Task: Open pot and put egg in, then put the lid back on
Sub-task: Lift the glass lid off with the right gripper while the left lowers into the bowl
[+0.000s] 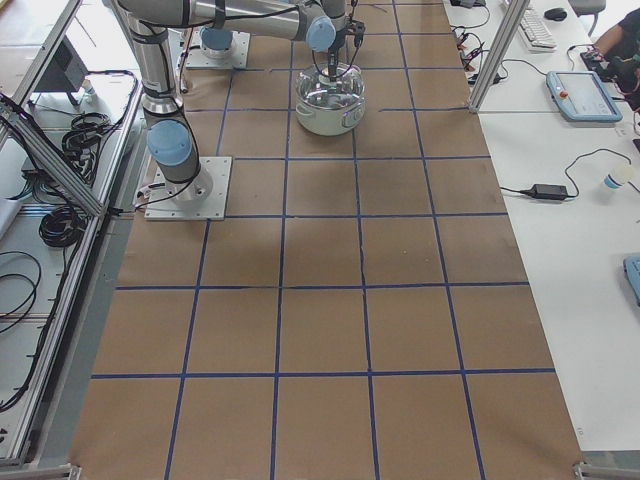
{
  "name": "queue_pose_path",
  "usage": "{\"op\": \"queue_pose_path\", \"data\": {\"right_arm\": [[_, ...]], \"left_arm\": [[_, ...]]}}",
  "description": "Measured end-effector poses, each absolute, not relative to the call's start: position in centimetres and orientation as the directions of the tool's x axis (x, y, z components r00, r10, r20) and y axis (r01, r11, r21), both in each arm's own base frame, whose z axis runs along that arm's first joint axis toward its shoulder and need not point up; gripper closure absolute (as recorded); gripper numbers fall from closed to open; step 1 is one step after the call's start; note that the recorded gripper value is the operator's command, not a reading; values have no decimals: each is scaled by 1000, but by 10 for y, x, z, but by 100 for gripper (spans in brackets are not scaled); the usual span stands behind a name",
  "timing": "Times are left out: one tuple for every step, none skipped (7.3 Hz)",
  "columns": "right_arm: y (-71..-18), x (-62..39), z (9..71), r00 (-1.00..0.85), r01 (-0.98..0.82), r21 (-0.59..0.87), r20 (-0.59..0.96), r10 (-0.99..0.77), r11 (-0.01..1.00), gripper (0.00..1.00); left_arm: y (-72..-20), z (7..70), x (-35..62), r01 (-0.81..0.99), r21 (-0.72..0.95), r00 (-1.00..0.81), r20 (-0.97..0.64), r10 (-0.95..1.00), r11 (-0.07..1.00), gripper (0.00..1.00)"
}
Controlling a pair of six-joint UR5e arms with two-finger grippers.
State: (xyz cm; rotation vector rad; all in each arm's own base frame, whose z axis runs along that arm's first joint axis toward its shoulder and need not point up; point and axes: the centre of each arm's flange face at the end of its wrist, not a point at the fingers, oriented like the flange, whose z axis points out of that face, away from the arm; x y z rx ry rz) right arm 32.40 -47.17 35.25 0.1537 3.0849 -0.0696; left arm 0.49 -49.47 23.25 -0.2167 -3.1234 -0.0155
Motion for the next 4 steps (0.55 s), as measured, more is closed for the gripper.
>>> {"op": "queue_pose_path", "data": {"right_arm": [[-479, 320, 367, -993, 104, -36, -51, 102, 994, 68], [-489, 315, 392, -993, 109, -24, -45, 108, 994, 68], [-500, 304, 418, -993, 111, -13, -40, 111, 994, 67], [-507, 285, 442, -994, 108, -5, -35, 108, 994, 67]], "left_arm": [[-494, 232, 5, 138, 12, -990, 9, 138, 990, 2], [-493, 230, 5, 138, 18, -990, 10, 138, 990, 2], [-491, 225, 4, 138, 28, -990, 14, 138, 990, 2], [-488, 220, 3, 139, 39, -990, 19, 138, 990, 2]]}}
